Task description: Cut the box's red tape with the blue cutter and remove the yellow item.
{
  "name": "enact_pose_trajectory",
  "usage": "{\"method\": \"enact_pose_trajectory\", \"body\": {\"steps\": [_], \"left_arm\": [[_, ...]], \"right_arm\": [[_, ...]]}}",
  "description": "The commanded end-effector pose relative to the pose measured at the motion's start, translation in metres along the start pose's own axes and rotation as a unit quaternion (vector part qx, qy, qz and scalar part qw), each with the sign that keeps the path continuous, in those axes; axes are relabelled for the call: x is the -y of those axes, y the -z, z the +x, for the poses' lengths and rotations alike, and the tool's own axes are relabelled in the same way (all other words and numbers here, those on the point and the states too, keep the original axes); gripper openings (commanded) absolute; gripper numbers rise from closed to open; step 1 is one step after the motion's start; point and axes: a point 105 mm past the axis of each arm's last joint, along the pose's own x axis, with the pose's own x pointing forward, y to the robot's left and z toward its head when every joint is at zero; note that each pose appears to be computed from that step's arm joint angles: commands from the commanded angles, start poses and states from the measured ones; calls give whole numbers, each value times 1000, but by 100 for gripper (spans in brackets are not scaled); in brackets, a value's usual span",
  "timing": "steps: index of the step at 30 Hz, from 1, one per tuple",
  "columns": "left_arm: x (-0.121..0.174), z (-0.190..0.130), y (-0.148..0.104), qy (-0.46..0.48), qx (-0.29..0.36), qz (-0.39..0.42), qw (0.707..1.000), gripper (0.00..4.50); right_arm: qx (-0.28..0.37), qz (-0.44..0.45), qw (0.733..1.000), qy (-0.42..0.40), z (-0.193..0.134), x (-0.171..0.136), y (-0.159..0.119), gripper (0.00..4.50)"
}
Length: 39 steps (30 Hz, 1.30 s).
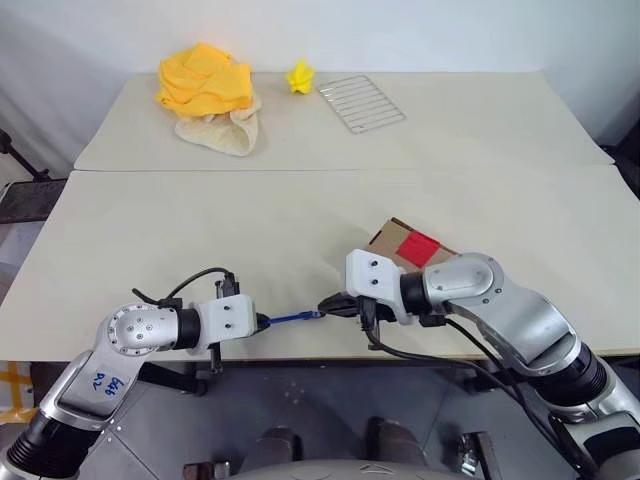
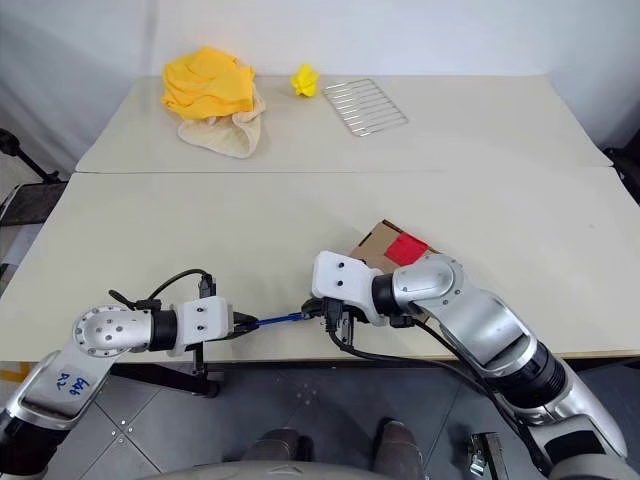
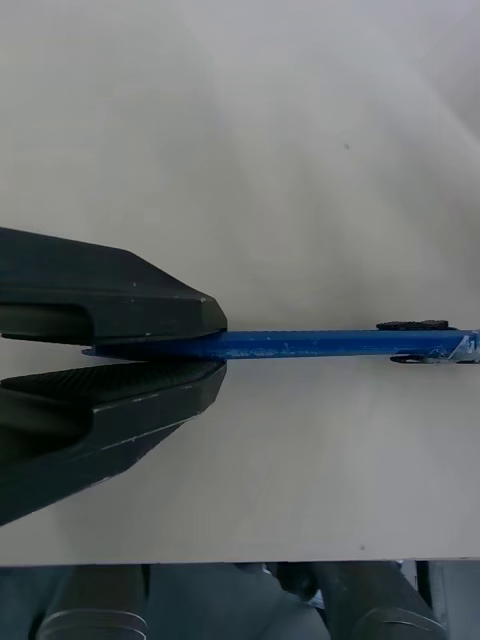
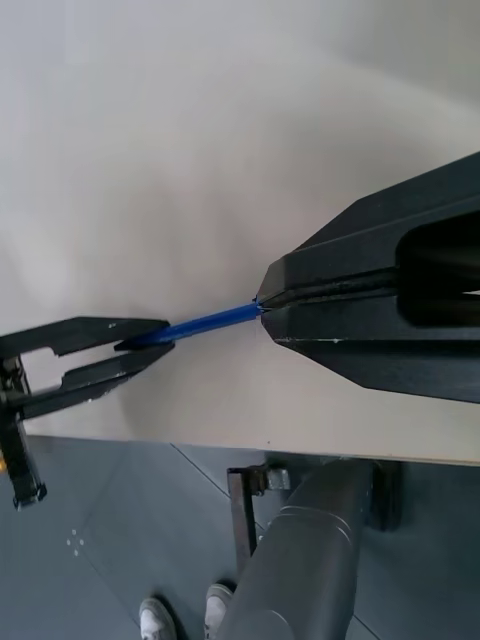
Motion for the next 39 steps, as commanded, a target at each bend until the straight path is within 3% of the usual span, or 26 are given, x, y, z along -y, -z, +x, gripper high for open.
{"method": "enact_pose_trajectory", "body": {"steps": [1,4,14,24,30,36,39], "left_arm": [[18,8,5,43,3,-65,997,56],[17,10,-1,47,24,-66,996,121],[20,12,-2,62,26,-73,995,420],[2,20,17,38,19,-119,992,420],[18,20,34,104,-28,-132,985,420],[19,21,35,114,-35,-131,984,280],[20,21,34,118,-34,-132,984,280]], "right_arm": [[13,-17,1000,14,-8,0,-10,1],[13,-12,1000,19,-11,2,-8,0],[6,-8,999,31,-16,8,-4,0],[5,-7,999,30,-16,7,-3,0],[5,-7,999,33,-18,7,-3,0],[3,-8,999,37,-19,8,-3,0],[3,-8,999,39,-20,9,-3,0]]}}
